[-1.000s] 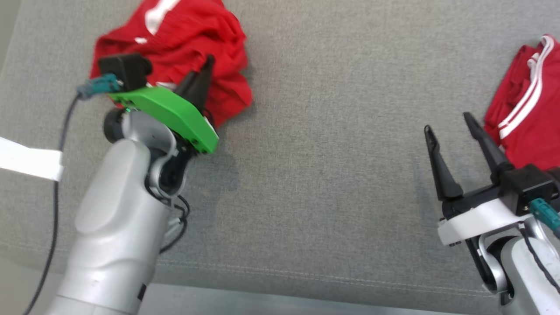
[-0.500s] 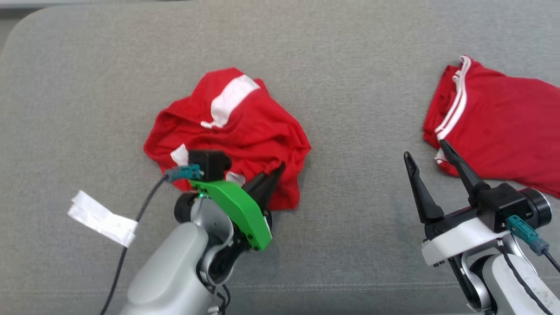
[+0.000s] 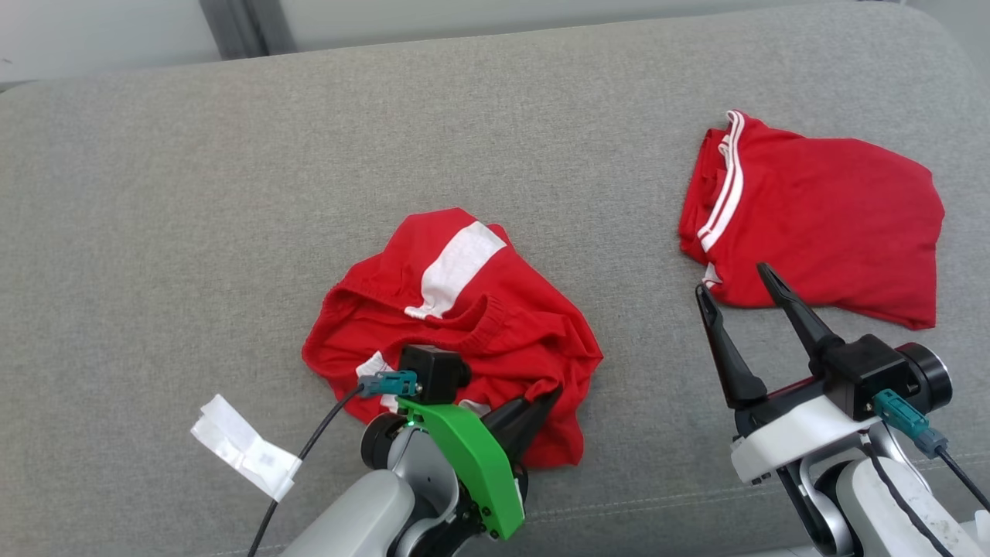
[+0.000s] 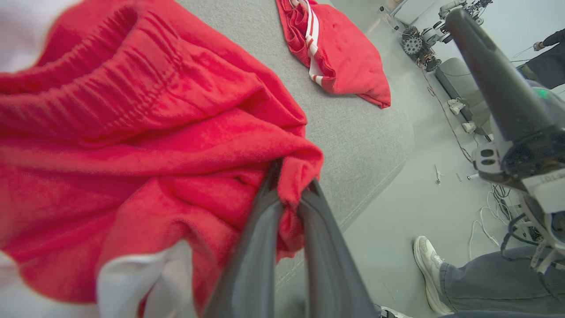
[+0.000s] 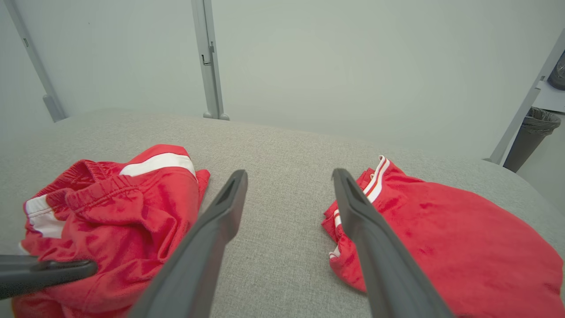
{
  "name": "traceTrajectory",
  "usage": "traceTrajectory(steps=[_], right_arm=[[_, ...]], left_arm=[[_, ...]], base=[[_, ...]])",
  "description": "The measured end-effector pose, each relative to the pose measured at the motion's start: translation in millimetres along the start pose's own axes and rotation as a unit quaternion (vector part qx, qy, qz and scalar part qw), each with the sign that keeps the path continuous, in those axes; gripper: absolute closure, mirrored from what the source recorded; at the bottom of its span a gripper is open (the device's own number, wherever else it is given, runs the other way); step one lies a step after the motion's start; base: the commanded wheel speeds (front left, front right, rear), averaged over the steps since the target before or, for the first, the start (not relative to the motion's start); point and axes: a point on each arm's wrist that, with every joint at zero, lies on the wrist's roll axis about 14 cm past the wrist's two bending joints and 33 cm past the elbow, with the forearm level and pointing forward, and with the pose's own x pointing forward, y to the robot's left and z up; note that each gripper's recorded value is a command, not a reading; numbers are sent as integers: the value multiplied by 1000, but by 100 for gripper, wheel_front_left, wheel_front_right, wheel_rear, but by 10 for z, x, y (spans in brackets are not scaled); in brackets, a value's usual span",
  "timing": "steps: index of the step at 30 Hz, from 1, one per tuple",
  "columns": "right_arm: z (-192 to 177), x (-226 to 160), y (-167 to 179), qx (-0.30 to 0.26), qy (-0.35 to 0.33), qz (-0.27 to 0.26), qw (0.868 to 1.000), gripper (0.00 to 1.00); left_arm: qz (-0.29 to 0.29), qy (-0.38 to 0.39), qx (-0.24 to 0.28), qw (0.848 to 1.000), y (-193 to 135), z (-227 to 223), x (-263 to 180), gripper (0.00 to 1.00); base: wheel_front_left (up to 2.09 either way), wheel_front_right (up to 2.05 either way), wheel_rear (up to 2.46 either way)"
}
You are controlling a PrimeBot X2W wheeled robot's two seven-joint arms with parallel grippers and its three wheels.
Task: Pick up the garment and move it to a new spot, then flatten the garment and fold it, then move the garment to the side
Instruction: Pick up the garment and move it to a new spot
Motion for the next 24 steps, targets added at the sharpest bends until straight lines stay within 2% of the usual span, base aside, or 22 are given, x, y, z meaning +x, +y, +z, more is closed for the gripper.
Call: traceTrajectory(steps=[5, 6, 7, 8, 14, 16, 20, 24], right_arm=[[15, -84, -87, -3, -1, -17, 1000, 0], [17, -95, -108, -4, -1, -20, 1000, 0], [19, -108, -134, -5, -1, -25, 1000, 0], [19, -118, -154, -6, -1, -28, 1000, 0], [-33, -220, -199, -4, 6, -40, 999, 0], [-31, -239, -193, -3, 5, -40, 999, 0], [18, -258, -192, -3, -3, -41, 999, 0], [0, -323, -215, 2, 0, -48, 999, 0]], left_arm=[[-1, 7, 16, 1000, -50, -74, 46, 100], [2, 6, 18, 1000, -40, -76, 51, 64], [7, 7, 24, 1000, -24, -84, 55, 55], [12, 6, 38, 999, -3, -89, 55, 0], [29, -16, 49, 998, 42, -1, 10, 0], [28, -26, 37, 999, 17, 21, -21, 0], [32, -71, 29, 997, -19, 169, -118, 0], [70, -127, 51, 988, 151, 462, -304, 0]], base=[[0, 0, 0], [0, 0, 0], [0, 0, 0], [0, 0, 0], [0, 0, 0], [0, 0, 0], [0, 0, 0], [0, 0, 0]])
